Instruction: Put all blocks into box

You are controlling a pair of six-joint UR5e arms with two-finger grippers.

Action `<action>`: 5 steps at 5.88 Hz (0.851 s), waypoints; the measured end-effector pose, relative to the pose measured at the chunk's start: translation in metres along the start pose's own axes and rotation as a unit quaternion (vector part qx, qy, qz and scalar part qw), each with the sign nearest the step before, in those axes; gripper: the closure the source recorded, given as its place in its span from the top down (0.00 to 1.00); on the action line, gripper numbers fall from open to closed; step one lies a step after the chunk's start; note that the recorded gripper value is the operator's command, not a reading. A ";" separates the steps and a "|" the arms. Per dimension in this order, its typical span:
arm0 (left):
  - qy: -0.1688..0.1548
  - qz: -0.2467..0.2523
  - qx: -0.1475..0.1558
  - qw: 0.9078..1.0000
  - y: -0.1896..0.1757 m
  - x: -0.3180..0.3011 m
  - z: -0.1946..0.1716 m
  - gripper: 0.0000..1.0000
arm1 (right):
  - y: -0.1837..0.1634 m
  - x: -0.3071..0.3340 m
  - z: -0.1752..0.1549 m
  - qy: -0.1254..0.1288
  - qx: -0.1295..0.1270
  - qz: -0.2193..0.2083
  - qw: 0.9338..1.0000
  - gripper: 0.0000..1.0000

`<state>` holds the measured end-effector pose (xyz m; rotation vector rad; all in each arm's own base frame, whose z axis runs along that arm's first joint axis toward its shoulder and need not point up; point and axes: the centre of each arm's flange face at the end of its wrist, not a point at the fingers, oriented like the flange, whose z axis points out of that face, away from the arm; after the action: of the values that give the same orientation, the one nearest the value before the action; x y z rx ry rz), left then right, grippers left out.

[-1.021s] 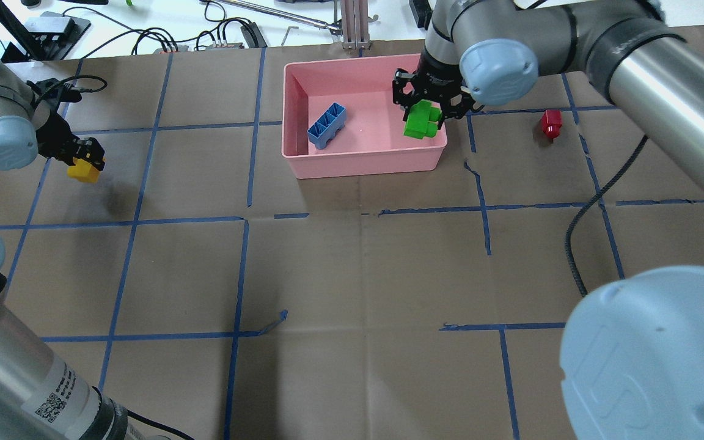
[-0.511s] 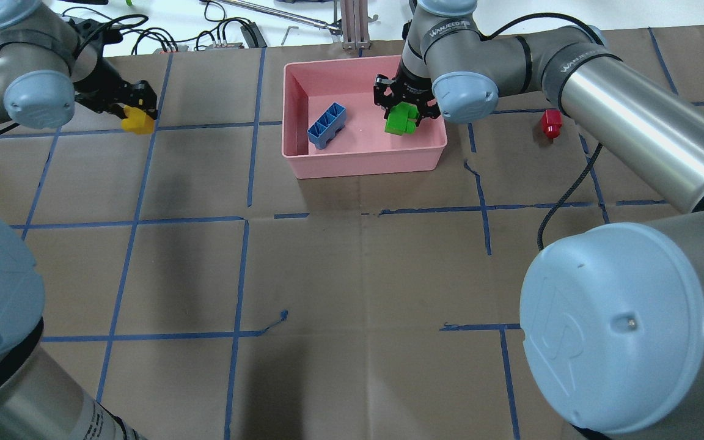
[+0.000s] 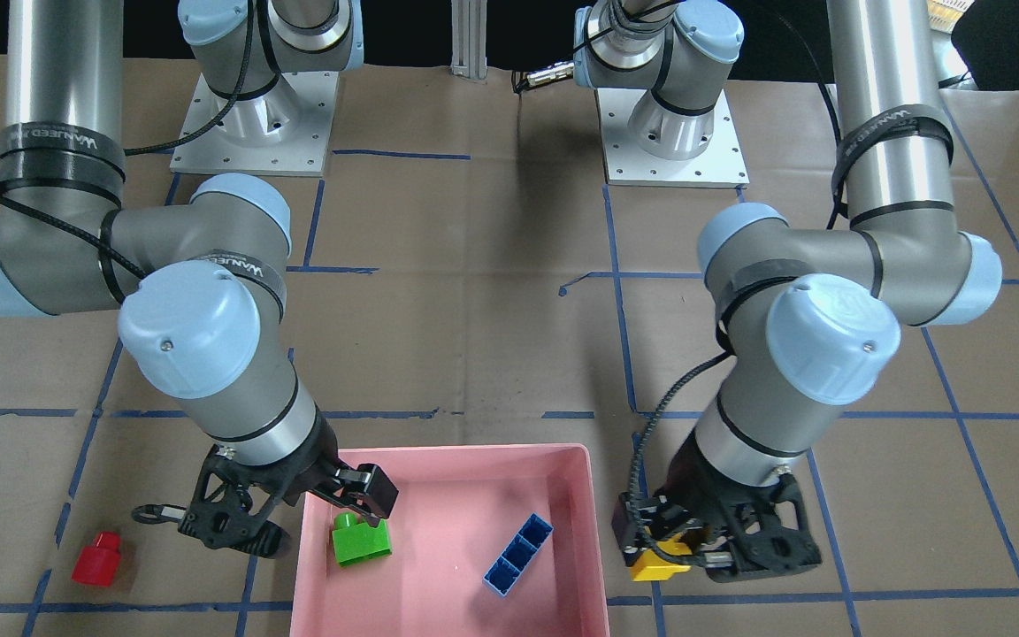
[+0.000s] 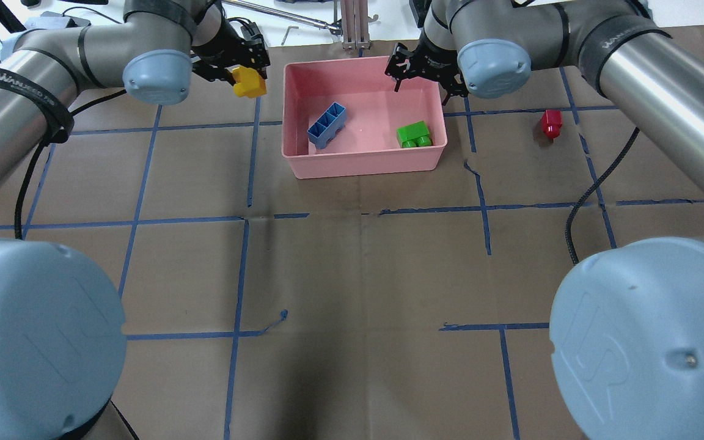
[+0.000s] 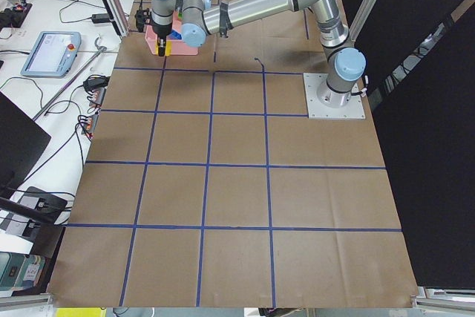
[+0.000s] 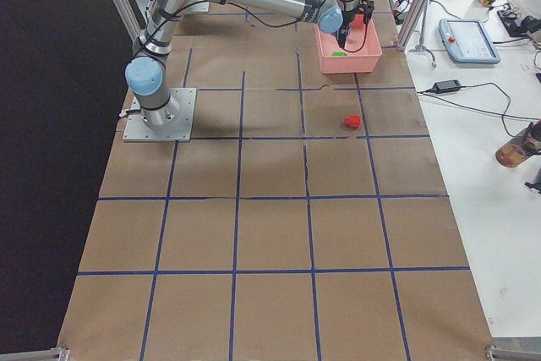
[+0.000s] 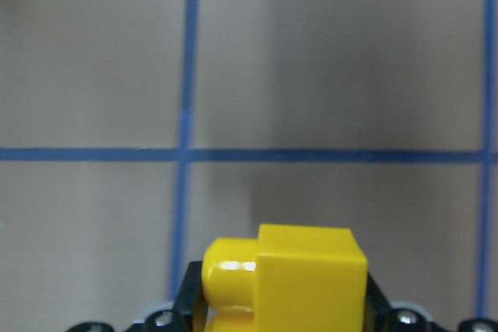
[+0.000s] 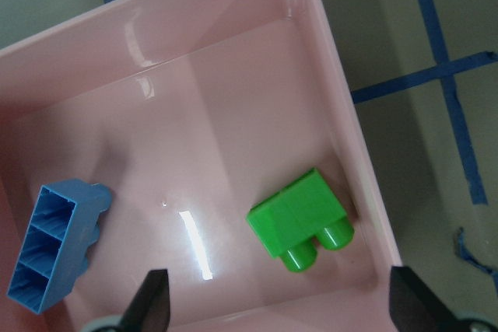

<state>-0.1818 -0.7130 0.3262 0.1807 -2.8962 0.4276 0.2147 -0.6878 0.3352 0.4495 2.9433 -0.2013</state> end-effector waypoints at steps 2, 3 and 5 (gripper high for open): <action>0.041 0.013 -0.015 0.999 0.026 0.051 0.038 1.00 | -0.035 0.073 -0.030 0.010 0.002 -0.008 1.000 1.00; 0.039 0.019 -0.022 0.999 0.033 0.062 0.044 1.00 | -0.061 0.126 -0.033 0.018 0.006 -0.036 0.999 1.00; -0.007 0.026 -0.052 0.998 0.051 0.080 0.007 1.00 | -0.100 0.215 0.008 0.028 -0.017 -0.039 0.999 1.00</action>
<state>-0.2682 -0.6732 0.3238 0.0912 -2.9328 0.2829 -0.0172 -0.7226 0.3007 0.3427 3.0169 -0.1488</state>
